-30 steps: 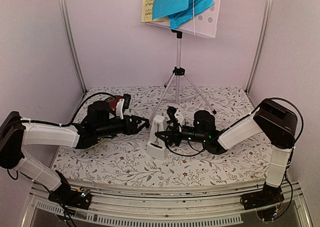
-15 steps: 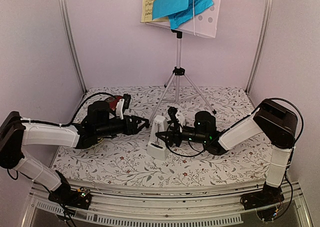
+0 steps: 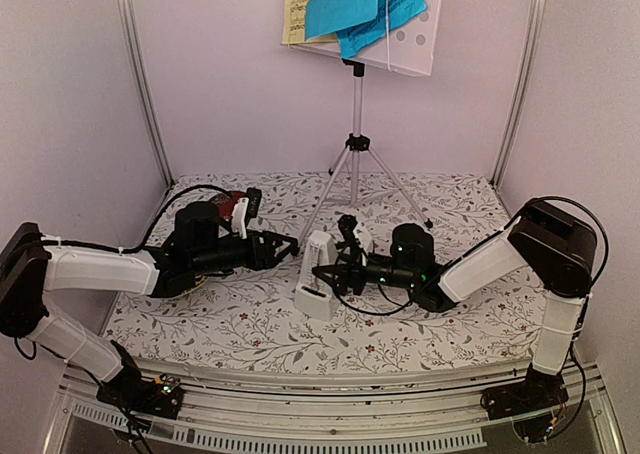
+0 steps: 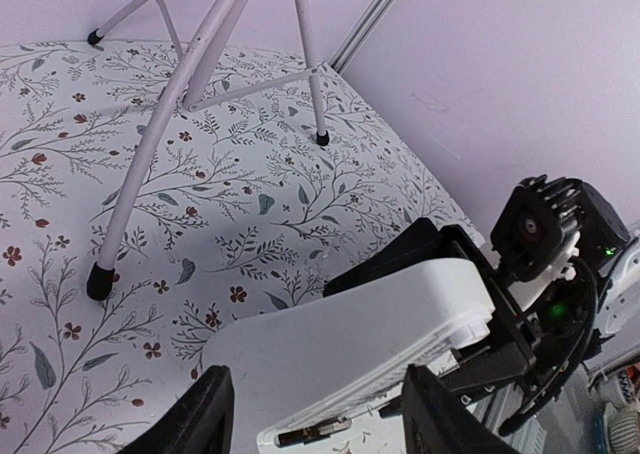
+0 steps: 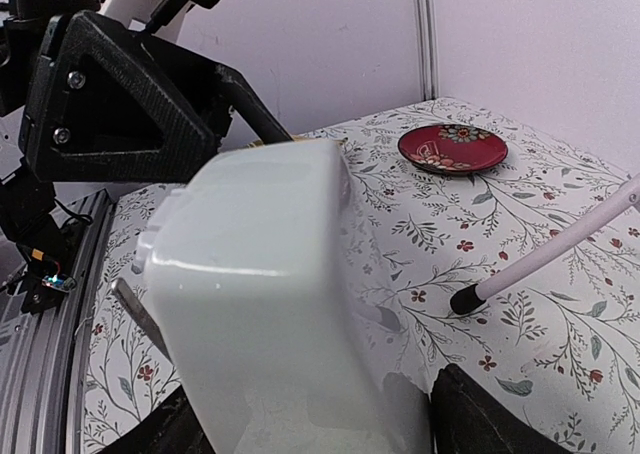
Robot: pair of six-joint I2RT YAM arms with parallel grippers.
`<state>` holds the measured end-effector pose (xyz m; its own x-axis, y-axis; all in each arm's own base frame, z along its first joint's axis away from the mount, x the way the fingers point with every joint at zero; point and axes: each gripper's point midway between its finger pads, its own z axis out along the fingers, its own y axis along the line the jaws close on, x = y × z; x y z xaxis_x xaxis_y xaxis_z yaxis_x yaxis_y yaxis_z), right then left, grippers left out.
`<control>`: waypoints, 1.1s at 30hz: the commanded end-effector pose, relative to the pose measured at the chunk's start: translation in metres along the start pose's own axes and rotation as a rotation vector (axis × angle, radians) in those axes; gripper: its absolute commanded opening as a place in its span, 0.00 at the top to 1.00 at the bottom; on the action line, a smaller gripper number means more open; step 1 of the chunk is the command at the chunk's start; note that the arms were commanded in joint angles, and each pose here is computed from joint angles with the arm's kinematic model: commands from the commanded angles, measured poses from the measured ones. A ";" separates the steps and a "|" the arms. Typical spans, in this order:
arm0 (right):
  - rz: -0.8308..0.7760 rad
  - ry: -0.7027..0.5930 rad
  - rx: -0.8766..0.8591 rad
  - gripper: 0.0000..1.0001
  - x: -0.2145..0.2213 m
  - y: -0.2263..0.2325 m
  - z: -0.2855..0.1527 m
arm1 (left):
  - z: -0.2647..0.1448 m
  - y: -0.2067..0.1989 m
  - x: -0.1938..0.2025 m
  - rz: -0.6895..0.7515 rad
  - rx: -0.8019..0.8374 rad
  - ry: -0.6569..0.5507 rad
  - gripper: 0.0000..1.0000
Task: Pack up the instrument practice props
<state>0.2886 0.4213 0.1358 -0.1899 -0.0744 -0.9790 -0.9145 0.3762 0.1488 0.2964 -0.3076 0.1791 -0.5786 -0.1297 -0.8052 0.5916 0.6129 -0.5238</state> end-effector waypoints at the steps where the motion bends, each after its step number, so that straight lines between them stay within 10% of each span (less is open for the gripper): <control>1: 0.010 -0.026 0.012 0.27 -0.011 0.001 -0.006 | -0.006 0.000 0.003 0.009 -0.008 0.001 0.41; 33: 0.054 0.006 0.031 0.32 -0.009 -0.005 0.004 | -0.008 0.000 0.004 0.011 -0.004 0.000 0.40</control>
<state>0.2922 0.4209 0.1359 -0.2236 -0.0701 -0.9722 -0.9005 0.3966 0.1785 0.2933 -0.3042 0.1756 -0.5837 -0.1257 -0.8022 0.5860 0.6187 -0.5233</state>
